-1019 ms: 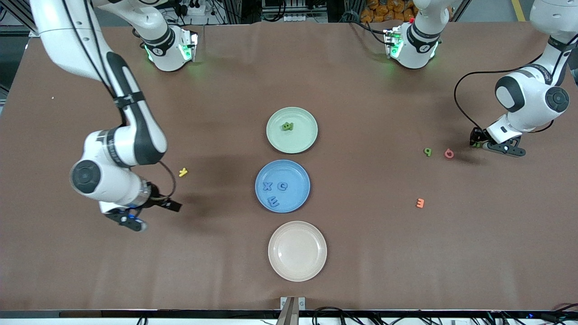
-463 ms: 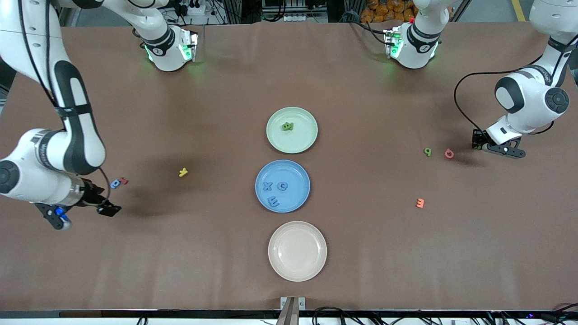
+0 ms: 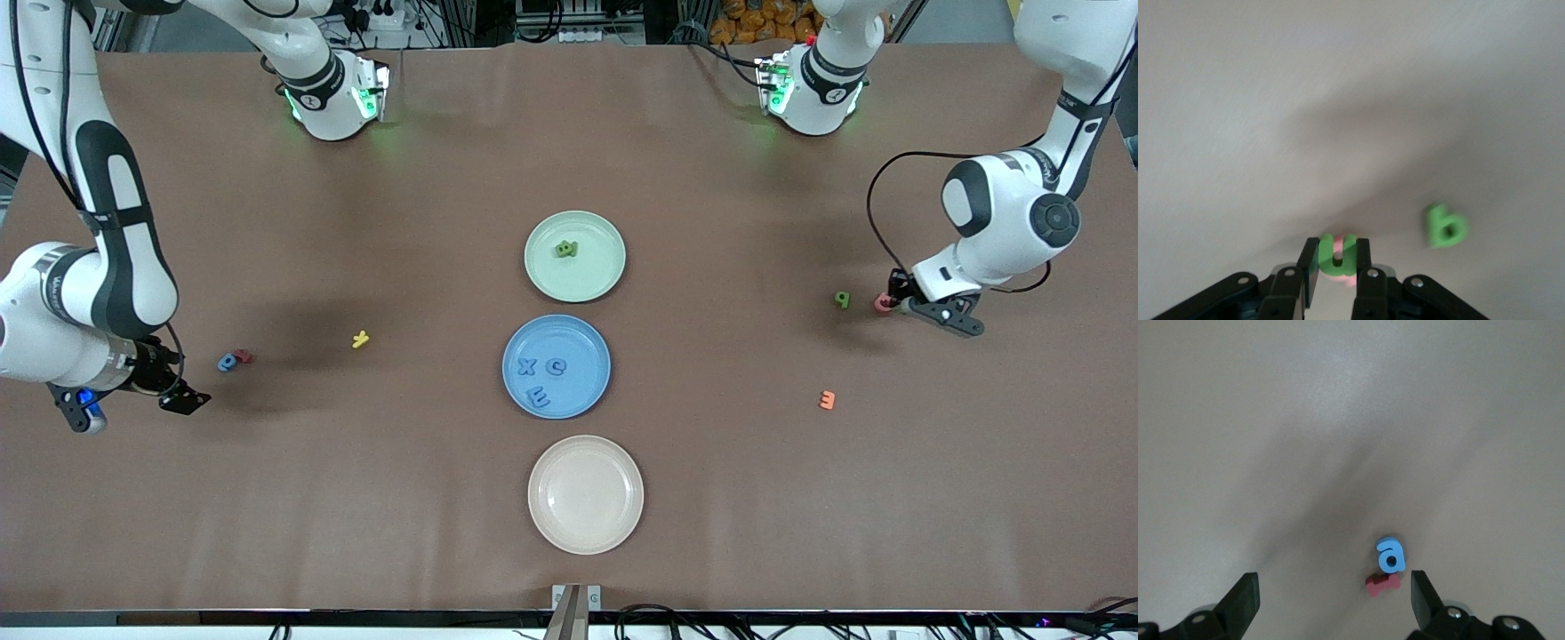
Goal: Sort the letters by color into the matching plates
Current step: 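Grasp the green u with the left gripper while the right gripper withdraws, then place the green u on the green plate with the left gripper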
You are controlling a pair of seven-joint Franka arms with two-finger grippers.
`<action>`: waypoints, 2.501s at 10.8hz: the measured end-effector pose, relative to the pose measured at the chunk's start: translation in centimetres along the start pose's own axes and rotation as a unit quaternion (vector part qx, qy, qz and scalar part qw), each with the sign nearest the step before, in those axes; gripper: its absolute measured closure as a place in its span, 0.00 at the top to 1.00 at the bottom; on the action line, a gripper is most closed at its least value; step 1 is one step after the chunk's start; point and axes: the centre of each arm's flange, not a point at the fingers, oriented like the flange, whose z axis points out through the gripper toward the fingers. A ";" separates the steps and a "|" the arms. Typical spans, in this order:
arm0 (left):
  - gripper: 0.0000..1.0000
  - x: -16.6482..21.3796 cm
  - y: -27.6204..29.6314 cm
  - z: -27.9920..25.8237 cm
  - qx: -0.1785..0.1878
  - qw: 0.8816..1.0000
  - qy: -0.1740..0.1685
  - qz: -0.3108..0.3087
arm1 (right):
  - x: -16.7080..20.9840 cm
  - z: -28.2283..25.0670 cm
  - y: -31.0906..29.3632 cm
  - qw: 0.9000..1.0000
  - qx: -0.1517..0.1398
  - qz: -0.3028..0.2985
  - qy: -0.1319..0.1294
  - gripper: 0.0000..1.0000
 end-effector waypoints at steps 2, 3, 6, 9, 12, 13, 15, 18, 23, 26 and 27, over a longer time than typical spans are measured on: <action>0.26 4.5 4.5 -3.0 -0.012 0.999 -0.017 -0.027 | -0.3 1.9 1.1 1.000 0.005 0.005 0.009 1.00; 0.26 6.4 7.2 -4.5 -0.016 0.999 -0.025 -0.045 | -0.5 2.7 1.7 1.000 0.006 0.008 0.012 1.00; 0.26 10.5 18.0 -7.6 -0.017 0.997 -0.019 -0.078 | -1.4 5.3 3.3 1.000 0.009 0.011 0.021 1.00; 0.26 11.7 29.4 -8.4 -0.027 0.995 -0.016 -0.098 | -2.1 6.5 3.9 1.000 0.012 0.009 0.026 0.98; 0.26 11.1 41.7 -8.8 -0.033 0.993 -0.017 -0.114 | -2.6 7.6 4.7 0.999 0.010 -0.014 0.028 0.75; 0.26 10.8 45.0 -8.7 -0.036 0.992 -0.019 -0.117 | -2.6 7.8 5.0 0.999 0.009 -0.022 0.027 0.62; 0.26 10.6 50.2 -7.6 -0.033 0.994 -0.024 -0.106 | -2.5 8.1 5.5 0.999 0.008 -0.031 0.027 0.48; 0.26 10.8 56.1 -4.4 -0.032 0.995 -0.037 -0.087 | -2.5 8.1 5.5 0.999 0.014 -0.037 0.036 0.45; 0.26 12.6 59.0 1.9 -0.024 0.995 -0.061 -0.072 | -2.8 8.7 5.6 0.998 0.017 -0.042 0.042 0.45; 0.26 12.9 61.2 3.3 -0.024 0.994 -0.063 -0.089 | -3.0 8.7 5.4 0.998 0.019 -0.049 0.045 0.37; 0.26 12.8 61.7 3.6 -0.024 0.994 -0.064 -0.089 | -3.0 8.7 5.4 0.997 0.019 -0.055 0.046 0.28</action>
